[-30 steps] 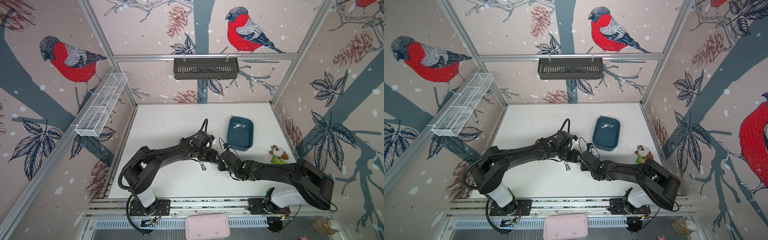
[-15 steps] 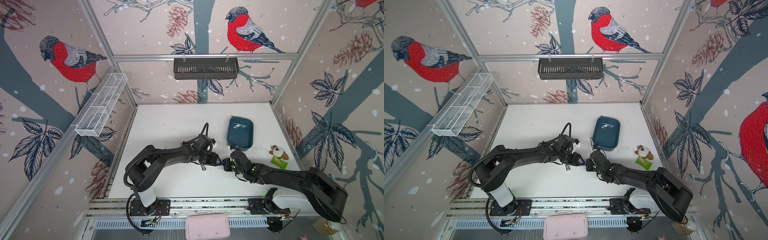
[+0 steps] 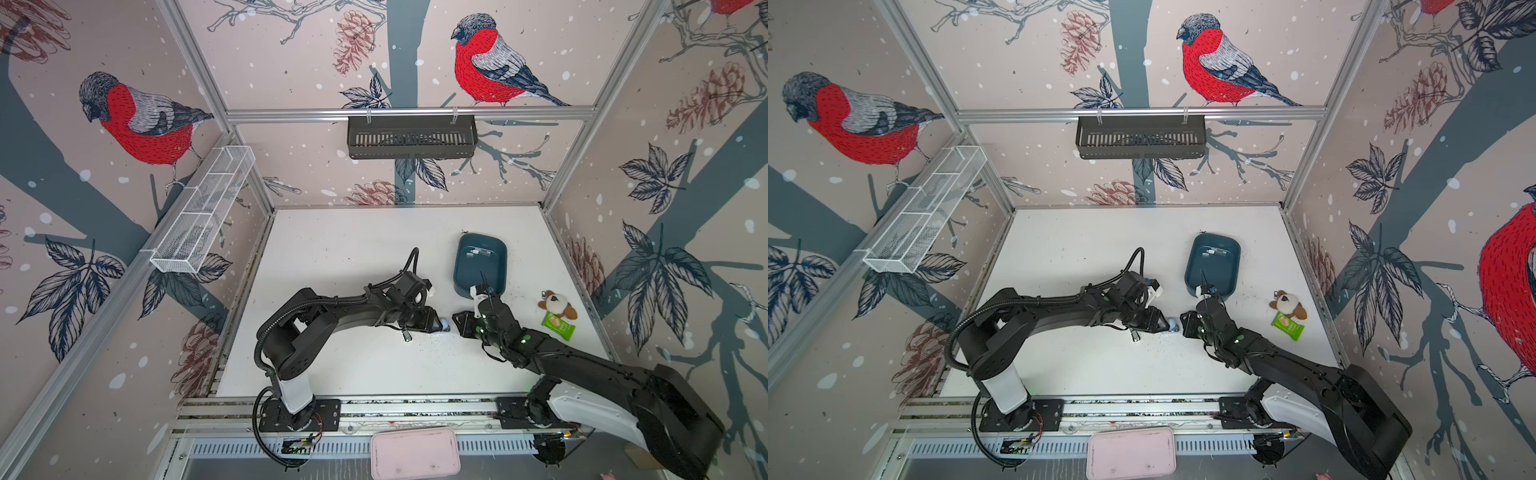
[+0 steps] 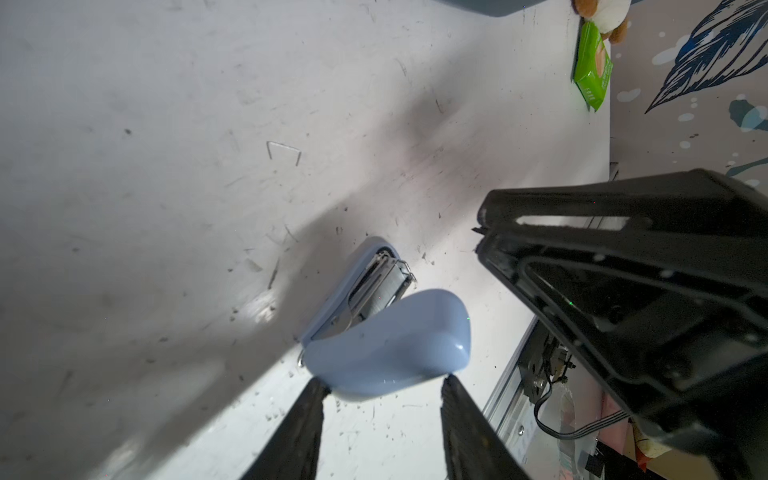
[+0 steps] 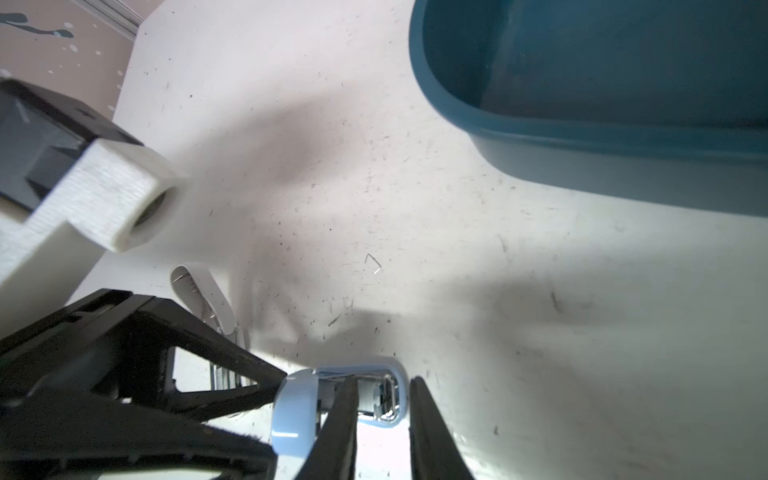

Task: Load the staples into the stapler
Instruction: 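Hold the closed light-blue stapler with the left gripper while the right gripper releases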

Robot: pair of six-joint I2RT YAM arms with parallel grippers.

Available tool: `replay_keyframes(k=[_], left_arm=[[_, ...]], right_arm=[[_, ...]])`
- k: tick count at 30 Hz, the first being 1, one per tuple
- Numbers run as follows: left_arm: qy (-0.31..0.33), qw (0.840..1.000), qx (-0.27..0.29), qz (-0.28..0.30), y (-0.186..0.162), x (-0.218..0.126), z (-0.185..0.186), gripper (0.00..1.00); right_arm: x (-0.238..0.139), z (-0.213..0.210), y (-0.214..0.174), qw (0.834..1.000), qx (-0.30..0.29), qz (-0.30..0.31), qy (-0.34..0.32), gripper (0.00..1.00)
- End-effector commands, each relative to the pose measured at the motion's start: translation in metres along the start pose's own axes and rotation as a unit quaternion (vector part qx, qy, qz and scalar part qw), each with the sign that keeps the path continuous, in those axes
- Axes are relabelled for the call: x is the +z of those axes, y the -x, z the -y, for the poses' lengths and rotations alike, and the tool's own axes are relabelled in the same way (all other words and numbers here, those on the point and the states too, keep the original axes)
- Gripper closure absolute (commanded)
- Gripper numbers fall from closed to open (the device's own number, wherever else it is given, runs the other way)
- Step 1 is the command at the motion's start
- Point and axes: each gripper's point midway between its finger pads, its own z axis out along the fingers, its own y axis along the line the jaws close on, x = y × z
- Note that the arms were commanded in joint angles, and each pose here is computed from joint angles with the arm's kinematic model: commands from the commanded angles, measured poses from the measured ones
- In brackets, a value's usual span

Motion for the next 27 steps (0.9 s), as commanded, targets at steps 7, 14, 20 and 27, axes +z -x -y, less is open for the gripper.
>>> replay_keyframes(k=[7, 14, 20, 27], left_arm=[[0.009, 1.000, 0.006, 0.001, 0.004, 0.005, -0.002, 0.59], [0.013, 1.000, 0.009, 0.002, 0.005, 0.006, -0.002, 0.59], [0.019, 1.000, 0.009, 0.000, 0.004, 0.007, -0.005, 0.59], [0.027, 1.000, 0.008, -0.003, 0.003, 0.008, -0.010, 0.59]], right_arm=[[-0.009, -0.027, 0.004, 0.997, -0.024, 0.006, 0.067, 0.69], [0.002, -0.025, -0.005, 0.998, -0.036, -0.013, 0.056, 0.67], [0.010, -0.019, -0.008, 0.998, -0.045, -0.021, 0.034, 0.68], [0.016, -0.002, -0.017, 0.998, -0.048, -0.033, -0.001, 0.74]])
